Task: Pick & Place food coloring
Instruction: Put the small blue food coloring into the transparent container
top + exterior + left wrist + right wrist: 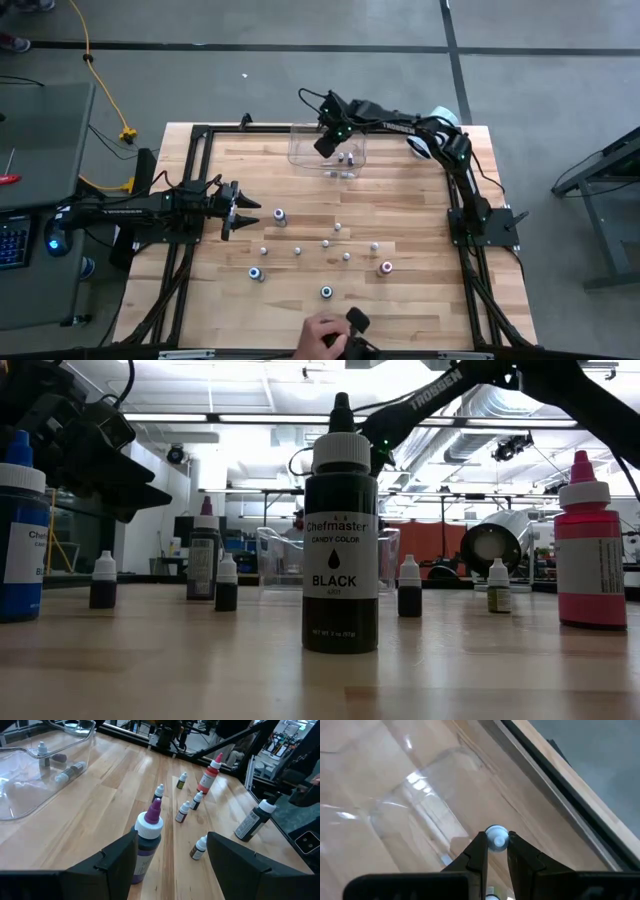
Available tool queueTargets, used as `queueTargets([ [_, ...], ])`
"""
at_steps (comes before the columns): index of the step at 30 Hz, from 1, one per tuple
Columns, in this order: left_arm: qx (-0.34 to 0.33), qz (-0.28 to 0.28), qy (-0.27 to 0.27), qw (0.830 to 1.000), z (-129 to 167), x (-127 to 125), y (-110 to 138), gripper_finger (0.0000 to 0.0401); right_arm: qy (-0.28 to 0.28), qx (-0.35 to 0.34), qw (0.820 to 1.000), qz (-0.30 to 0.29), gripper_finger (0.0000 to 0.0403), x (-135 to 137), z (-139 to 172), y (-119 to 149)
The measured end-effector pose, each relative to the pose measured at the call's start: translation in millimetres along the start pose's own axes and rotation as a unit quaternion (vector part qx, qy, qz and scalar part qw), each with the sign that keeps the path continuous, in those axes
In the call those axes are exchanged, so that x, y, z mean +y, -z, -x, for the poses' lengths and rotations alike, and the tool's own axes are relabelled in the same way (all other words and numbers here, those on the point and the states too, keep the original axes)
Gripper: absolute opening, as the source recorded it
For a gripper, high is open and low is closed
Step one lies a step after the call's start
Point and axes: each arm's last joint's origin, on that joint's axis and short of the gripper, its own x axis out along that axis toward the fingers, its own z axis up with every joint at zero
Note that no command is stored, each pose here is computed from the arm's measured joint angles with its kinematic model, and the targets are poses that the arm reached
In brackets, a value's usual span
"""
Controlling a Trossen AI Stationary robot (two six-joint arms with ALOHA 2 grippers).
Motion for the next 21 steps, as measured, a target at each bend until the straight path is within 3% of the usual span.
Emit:
queueTargets([
  [6,0.000,0.000,0.000,1.000,0,0,0,0.0234,0.040,0.011,0.999,-0.015,0.0045,-1,-6,9],
  [21,0.000,0.000,0.000,1.000,0,0,0,0.0234,0.035,0.031,0.998,-0.030,0.0053,14,-22,28],
])
